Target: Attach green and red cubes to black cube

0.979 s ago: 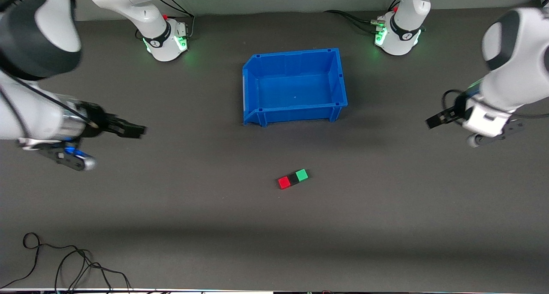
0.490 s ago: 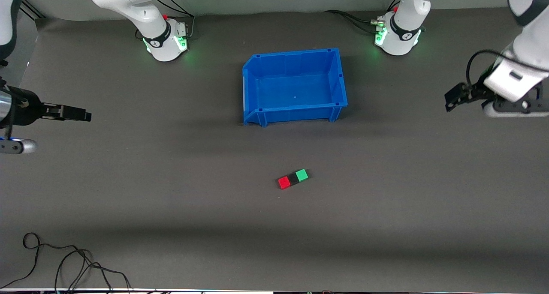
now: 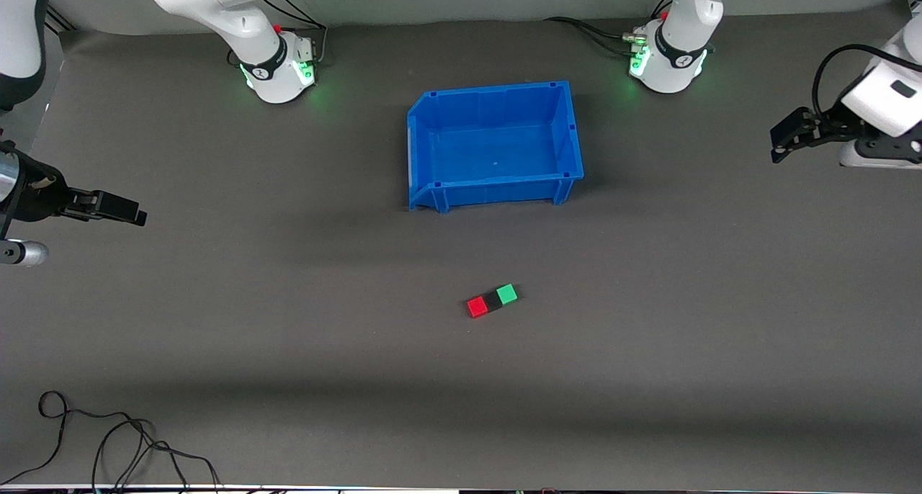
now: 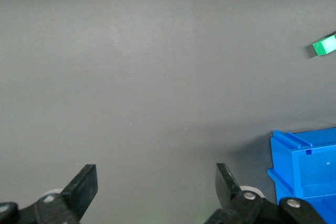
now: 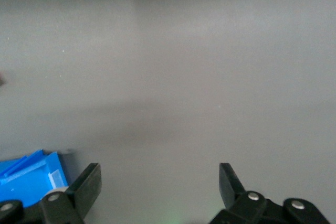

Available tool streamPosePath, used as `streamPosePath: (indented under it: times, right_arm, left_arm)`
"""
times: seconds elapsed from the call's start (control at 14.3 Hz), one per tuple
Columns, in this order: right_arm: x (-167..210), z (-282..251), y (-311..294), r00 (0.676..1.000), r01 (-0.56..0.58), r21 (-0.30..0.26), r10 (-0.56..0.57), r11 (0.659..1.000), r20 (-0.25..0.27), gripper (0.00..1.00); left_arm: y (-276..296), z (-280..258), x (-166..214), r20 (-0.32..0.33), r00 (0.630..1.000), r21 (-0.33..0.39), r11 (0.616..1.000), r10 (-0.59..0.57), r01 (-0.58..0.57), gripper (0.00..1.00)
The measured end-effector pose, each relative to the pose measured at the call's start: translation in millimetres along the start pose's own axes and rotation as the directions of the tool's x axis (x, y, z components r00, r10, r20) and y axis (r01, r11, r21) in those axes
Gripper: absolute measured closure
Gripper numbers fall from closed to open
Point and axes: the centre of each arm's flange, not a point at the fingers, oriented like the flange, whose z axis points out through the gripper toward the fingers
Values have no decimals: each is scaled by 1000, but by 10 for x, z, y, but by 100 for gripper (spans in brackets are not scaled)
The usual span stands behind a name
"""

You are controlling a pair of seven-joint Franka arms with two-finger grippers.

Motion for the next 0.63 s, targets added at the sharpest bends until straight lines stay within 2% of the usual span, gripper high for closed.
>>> streamPosePath:
  times: [0.14,0.35,0.49,0.63]
  right_arm:
    - [-19,2,11,1000,1,3,-1,1000,-21,0]
    - [-25,1,-46,999,15,-2,-15,1000,-36,0]
    - [-16,3,-115,998,30,-30,-31,999,-53,0]
    - [-10,22,-138,998,37,-35,-39,999,-58,0]
  left_arm:
    - [-31,36,215,11,1000,15,1000,2,-2,0]
    - [-159,378,484,54,998,25,1000,-15,14,0]
    - [-350,503,577,41,998,23,999,-47,46,0]
    - [-457,495,588,24,997,8,998,-70,70,0]
